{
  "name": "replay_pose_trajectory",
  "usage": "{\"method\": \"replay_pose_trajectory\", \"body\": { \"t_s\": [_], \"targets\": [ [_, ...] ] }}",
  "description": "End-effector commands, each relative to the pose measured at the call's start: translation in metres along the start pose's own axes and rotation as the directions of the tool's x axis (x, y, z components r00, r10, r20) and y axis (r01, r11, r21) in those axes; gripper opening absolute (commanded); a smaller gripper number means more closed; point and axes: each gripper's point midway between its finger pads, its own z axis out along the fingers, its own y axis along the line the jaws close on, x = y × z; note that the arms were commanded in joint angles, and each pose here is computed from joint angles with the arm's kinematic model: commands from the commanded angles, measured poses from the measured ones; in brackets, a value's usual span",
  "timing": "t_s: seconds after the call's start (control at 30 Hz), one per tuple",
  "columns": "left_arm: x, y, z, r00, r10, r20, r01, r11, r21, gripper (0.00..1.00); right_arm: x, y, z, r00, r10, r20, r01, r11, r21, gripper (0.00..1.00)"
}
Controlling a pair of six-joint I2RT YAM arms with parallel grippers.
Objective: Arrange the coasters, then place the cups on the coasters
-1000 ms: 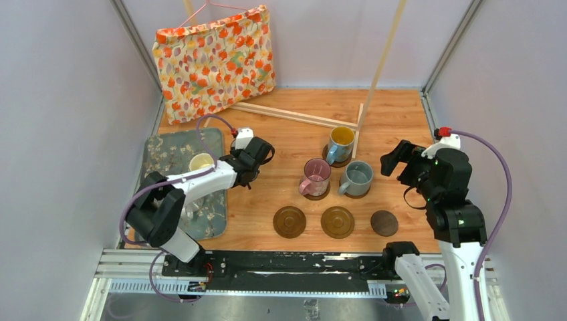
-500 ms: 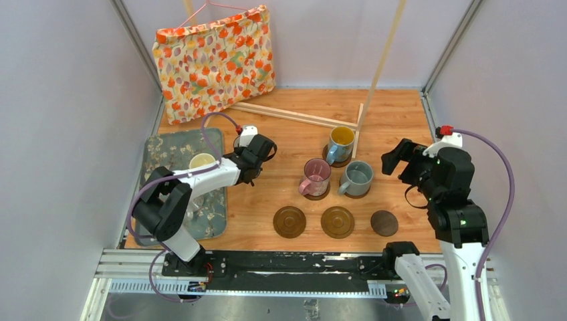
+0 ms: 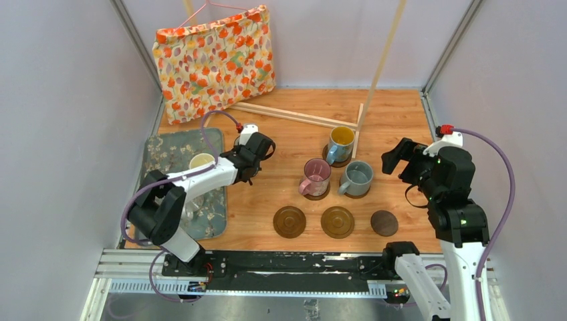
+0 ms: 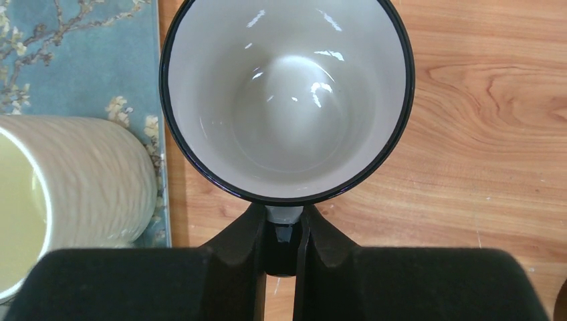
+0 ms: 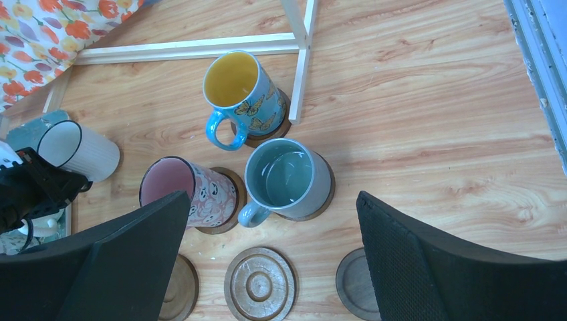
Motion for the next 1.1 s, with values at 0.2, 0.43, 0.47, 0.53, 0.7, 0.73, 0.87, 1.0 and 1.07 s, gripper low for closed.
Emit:
{"method": "replay_pose_trajectory", "body": {
  "t_s": [0.2, 0.43, 0.47, 0.53, 0.7, 0.73, 0.87, 1.0, 1.07],
  "targets": [
    [-0.054, 0.006, -0.036, 0.988, -0.060, 0.145, 0.054, 0.997, 0.048, 0.00, -0.002, 0.008, 0.000, 1.000, 0.002, 0.000, -0.002, 0.999, -0.037, 1.00],
    [-0.069, 0.006, -0.054, 0.980, -0.063, 0.188, 0.049, 0.995, 0.083, 0.00, -0.005, 0.010, 0.000, 1.000, 0.014, 0.006, -0.014, 0.999, -0.041, 1.00],
    [-0.072, 0.006, -0.057, 0.979, -0.065, 0.194, 0.049, 0.995, 0.086, 0.00, -0.005, 0.010, 0.000, 1.000, 0.016, 0.004, -0.016, 0.999, -0.041, 1.00],
    [-0.076, 0.006, -0.062, 0.977, -0.065, 0.204, 0.047, 0.995, 0.091, 0.00, -0.005, 0.011, 0.000, 1.000, 0.017, 0.003, -0.017, 0.999, -0.044, 1.00],
    [-0.086, 0.004, -0.074, 0.971, -0.060, 0.233, 0.034, 0.993, 0.112, 0.00, -0.007, 0.012, -0.002, 1.000, 0.023, 0.009, -0.022, 0.999, -0.048, 1.00],
    [-0.088, 0.003, -0.077, 0.970, -0.059, 0.237, 0.032, 0.993, 0.117, 0.00, -0.008, 0.013, -0.002, 1.000, 0.024, 0.012, -0.024, 0.999, -0.049, 1.00],
    [-0.098, 0.001, -0.089, 0.963, -0.055, 0.265, 0.018, 0.990, 0.140, 0.00, -0.012, 0.014, -0.006, 0.999, 0.029, 0.026, -0.028, 0.998, -0.054, 1.00],
    [-0.111, -0.002, -0.104, 0.954, -0.046, 0.296, -0.005, 0.986, 0.170, 0.00, -0.016, 0.015, -0.010, 0.999, 0.033, 0.037, -0.031, 0.998, -0.057, 1.00],
    [-0.118, -0.004, -0.111, 0.950, -0.039, 0.310, -0.019, 0.983, 0.181, 0.00, -0.017, 0.015, -0.011, 0.998, 0.038, 0.044, -0.035, 0.998, -0.055, 1.00]
  ]
}}
